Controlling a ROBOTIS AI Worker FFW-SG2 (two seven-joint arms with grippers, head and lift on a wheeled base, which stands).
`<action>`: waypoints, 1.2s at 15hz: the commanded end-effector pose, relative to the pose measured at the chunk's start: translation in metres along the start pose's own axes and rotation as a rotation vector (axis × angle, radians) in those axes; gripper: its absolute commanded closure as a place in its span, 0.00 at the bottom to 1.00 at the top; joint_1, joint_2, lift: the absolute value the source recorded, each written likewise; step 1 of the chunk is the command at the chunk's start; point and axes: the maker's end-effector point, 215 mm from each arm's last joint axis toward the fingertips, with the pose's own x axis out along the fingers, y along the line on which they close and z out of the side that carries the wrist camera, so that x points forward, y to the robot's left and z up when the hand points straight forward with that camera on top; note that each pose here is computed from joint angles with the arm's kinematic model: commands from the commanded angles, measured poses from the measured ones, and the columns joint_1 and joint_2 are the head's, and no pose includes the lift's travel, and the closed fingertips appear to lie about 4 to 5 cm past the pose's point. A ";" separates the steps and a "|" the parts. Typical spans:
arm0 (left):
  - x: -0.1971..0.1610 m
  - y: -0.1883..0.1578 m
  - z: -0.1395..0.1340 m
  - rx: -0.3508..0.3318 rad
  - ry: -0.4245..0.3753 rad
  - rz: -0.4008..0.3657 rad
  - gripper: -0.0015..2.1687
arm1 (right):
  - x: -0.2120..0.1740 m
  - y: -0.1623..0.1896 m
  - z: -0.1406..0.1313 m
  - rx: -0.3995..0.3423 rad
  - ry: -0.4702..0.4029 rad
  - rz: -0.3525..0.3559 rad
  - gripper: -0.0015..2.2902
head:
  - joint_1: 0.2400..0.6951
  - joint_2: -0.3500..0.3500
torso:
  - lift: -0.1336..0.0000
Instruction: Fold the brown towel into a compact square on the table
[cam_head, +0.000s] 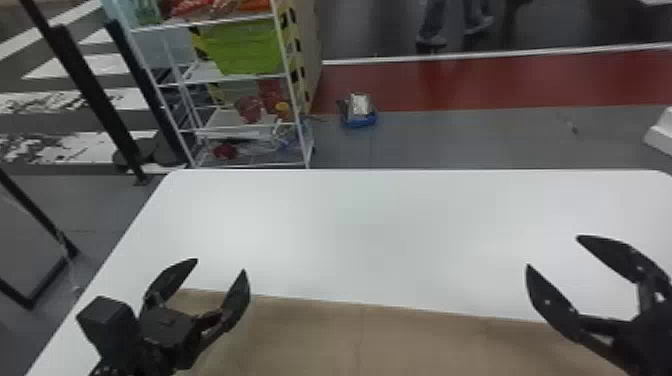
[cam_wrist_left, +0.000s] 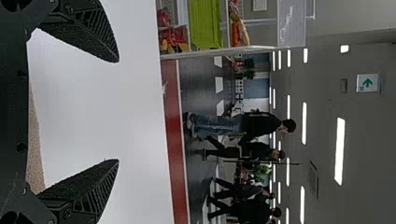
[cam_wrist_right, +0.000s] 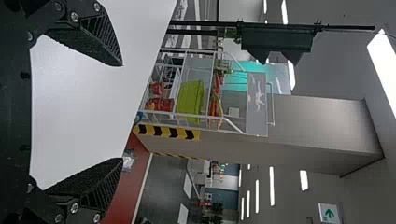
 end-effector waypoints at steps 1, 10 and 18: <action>0.000 0.000 -0.001 -0.002 0.001 0.001 0.06 | 0.000 0.000 0.001 0.006 -0.005 0.000 0.08 | 1.00 0.75 | 0.07; -0.003 -0.003 -0.001 -0.002 0.001 -0.001 0.06 | -0.002 0.001 0.001 0.008 -0.007 0.002 0.08 | 1.00 0.75 | 0.07; -0.023 0.033 -0.010 0.015 0.032 0.039 0.06 | -0.003 0.000 0.002 0.011 -0.010 0.005 0.08 | 1.00 0.76 | 0.07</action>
